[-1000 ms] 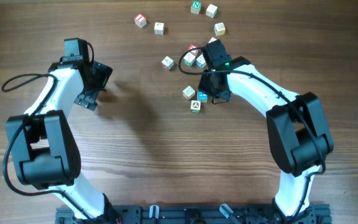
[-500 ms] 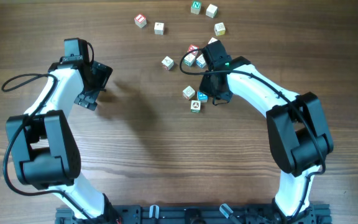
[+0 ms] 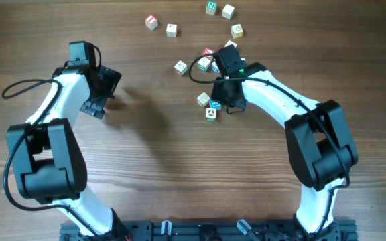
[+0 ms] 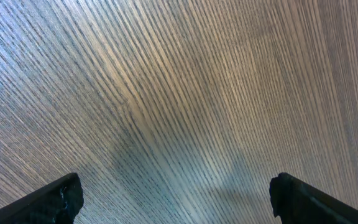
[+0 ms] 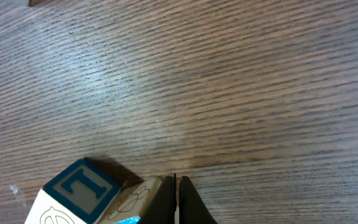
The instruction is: Form a circle
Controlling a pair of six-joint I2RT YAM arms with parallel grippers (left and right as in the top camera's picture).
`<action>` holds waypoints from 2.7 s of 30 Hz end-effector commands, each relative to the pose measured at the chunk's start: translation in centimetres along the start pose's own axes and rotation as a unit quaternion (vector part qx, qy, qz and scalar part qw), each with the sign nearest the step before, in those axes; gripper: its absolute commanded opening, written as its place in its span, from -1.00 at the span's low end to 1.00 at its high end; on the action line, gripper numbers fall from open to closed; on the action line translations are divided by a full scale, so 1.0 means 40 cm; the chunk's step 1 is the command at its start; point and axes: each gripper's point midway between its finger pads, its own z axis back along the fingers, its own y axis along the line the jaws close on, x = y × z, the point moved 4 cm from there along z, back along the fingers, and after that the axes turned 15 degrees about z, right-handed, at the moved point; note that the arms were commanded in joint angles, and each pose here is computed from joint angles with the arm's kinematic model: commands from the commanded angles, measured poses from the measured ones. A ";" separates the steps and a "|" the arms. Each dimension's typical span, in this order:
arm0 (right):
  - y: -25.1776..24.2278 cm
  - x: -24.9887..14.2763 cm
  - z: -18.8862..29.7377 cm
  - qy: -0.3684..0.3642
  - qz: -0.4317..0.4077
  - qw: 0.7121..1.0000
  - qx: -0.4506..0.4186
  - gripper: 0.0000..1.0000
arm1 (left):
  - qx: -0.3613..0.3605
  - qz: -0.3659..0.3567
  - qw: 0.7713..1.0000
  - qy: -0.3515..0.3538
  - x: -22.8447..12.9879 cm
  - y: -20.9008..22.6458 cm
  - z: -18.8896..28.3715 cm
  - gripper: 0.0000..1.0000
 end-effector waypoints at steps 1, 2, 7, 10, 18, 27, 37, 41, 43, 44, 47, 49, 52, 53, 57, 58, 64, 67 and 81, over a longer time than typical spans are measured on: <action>-0.009 0.003 0.021 -0.007 -0.026 1.000 -0.017 -0.91 | 0.005 0.005 1.000 0.002 0.000 0.002 -0.010 1.00; -0.012 0.001 0.021 -0.006 -0.029 0.999 -0.021 -0.91 | 0.005 0.005 1.000 0.002 0.000 0.002 -0.010 1.00; -0.004 0.018 0.062 -0.031 -0.027 0.999 -0.018 -0.91 | 0.005 0.005 1.000 0.002 0.000 0.002 -0.010 1.00; 0.016 0.040 0.097 -0.071 -0.005 0.997 -0.023 -0.91 | 0.005 0.005 1.000 0.002 0.000 0.002 -0.010 1.00; 0.059 0.082 0.087 -0.110 0.042 0.993 0.013 -0.91 | 0.005 0.005 1.000 0.002 0.000 0.002 -0.010 1.00; 0.075 0.088 0.024 -0.106 0.058 0.992 0.030 -0.91 | 0.005 0.005 1.000 0.002 0.000 0.002 -0.010 1.00; 0.089 0.082 -0.015 -0.094 0.067 0.992 0.050 -0.91 | 0.005 0.005 1.000 0.002 0.000 0.002 -0.010 1.00; 0.092 0.080 -0.016 -0.091 0.070 0.992 0.054 -0.91 | 0.005 0.005 1.000 0.002 0.000 0.002 -0.010 1.00; 0.099 0.073 -0.016 -0.086 0.074 0.992 0.060 -0.91 | 0.005 0.005 1.000 0.002 0.000 0.002 -0.010 1.00; 0.102 0.069 -0.017 -0.084 0.075 0.992 0.060 -0.91 | 0.005 0.005 1.000 0.002 0.000 0.002 -0.010 1.00; 0.112 0.063 -0.017 -0.084 0.080 0.991 0.060 -0.91 | 0.005 0.005 1.000 0.002 0.000 0.002 -0.010 1.00; 0.113 0.062 -0.017 -0.083 0.080 0.992 0.060 -0.91 | 0.005 0.005 1.000 0.002 0.000 0.002 -0.010 1.00; 0.113 0.056 -0.018 -0.078 0.081 0.992 0.058 -0.92 | 0.005 0.005 1.000 0.002 0.000 0.002 -0.010 1.00; 0.114 0.054 -0.018 -0.076 0.081 0.992 0.059 -0.91 | 0.005 0.005 1.000 0.002 0.000 0.002 -0.010 1.00; 0.113 0.052 -0.019 -0.074 0.080 0.992 0.059 -0.91 | 0.005 0.005 1.000 0.002 0.000 0.002 -0.010 1.00; 0.114 0.050 -0.019 -0.072 0.080 0.992 0.060 -0.91 | 0.005 0.005 1.000 0.002 0.000 0.002 -0.010 1.00; 0.123 0.041 -0.019 -0.066 0.084 0.992 0.064 -0.91 | 0.005 0.005 1.000 0.002 0.000 0.002 -0.010 1.00; 0.126 0.038 -0.019 -0.065 0.086 0.992 0.064 -0.91 | 0.005 0.005 1.000 0.002 0.000 0.002 -0.010 1.00; 0.119 0.037 -0.021 -0.065 0.085 0.993 0.056 -0.91 | 0.005 0.005 1.000 0.002 0.000 0.002 -0.010 1.00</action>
